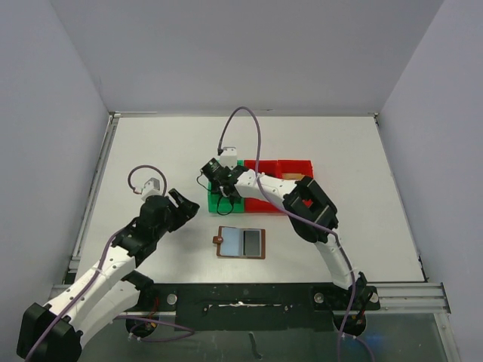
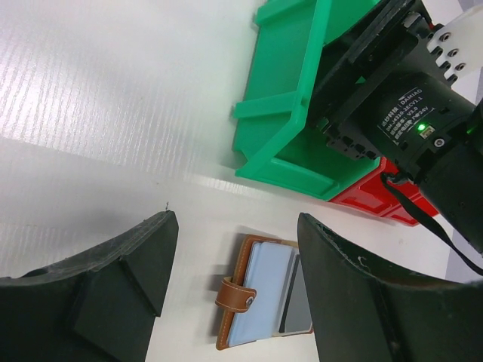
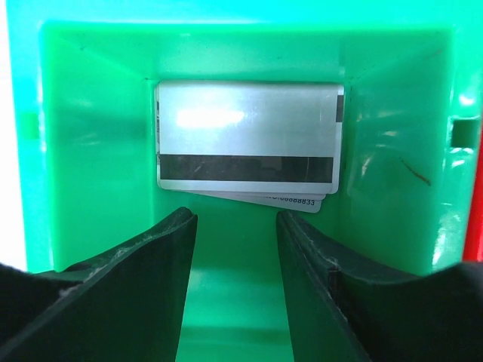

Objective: Take the credit cards out of the card holder

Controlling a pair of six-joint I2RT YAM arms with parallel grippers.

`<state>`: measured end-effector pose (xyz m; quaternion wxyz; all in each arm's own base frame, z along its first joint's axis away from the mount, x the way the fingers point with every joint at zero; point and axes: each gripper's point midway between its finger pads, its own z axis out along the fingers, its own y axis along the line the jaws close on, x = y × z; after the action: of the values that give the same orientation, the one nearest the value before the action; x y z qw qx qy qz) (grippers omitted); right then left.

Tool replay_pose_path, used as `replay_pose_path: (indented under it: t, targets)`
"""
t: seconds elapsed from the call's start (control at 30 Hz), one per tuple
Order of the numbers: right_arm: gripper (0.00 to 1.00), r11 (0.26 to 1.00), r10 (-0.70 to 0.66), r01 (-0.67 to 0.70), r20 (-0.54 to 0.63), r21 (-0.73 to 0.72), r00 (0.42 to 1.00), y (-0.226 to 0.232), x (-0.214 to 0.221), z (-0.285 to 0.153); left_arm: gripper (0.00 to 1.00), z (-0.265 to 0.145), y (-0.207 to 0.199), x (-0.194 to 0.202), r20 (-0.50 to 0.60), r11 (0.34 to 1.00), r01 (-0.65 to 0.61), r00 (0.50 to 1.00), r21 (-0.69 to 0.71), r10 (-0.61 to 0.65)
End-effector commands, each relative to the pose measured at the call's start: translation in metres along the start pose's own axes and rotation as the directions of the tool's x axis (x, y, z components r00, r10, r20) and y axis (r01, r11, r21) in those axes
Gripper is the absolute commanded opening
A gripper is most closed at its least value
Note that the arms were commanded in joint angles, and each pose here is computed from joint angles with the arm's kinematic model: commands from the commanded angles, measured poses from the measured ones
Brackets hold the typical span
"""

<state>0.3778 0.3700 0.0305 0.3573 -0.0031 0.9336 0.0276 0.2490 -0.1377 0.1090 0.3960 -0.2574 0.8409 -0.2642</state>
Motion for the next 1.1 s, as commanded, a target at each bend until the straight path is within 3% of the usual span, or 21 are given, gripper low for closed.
replay_pose_path:
  t: [0.0,0.23,0.47,0.63,1.0,1.07]
  targets:
    - [0.52,0.991,0.054,-0.041,0.101,-0.129,0.993,0.021,-0.057,-0.053,0.63,-0.007,-0.013,-0.011,0.030,0.999,0.018,0.999,0.042,-0.019]
    - [0.53,0.983,0.044,-0.017,0.143,-0.184,0.989,0.020,-0.075,-0.086,0.64,-0.009,-0.016,-0.004,-0.005,0.997,0.017,1.000,0.069,-0.016]
    - [0.54,0.968,0.060,0.000,0.234,-0.249,0.970,0.005,-0.087,-0.133,0.64,-0.012,-0.010,0.029,-0.144,0.994,-0.005,0.989,0.111,0.021]
    - [0.54,0.980,0.065,-0.011,0.265,-0.198,0.962,-0.030,-0.056,-0.154,0.64,-0.025,-0.022,0.044,-0.218,0.978,0.005,0.975,0.209,0.041]
    - [0.53,0.955,0.234,-0.199,0.147,-0.221,0.961,-0.105,0.033,-0.166,0.66,-0.044,-0.027,0.062,-0.289,0.949,0.063,0.957,0.308,0.030]
    - [0.59,0.944,0.270,-0.233,0.139,-0.234,0.953,-0.114,0.044,-0.167,0.66,-0.047,-0.038,0.063,-0.296,0.931,0.064,0.954,0.358,0.048]
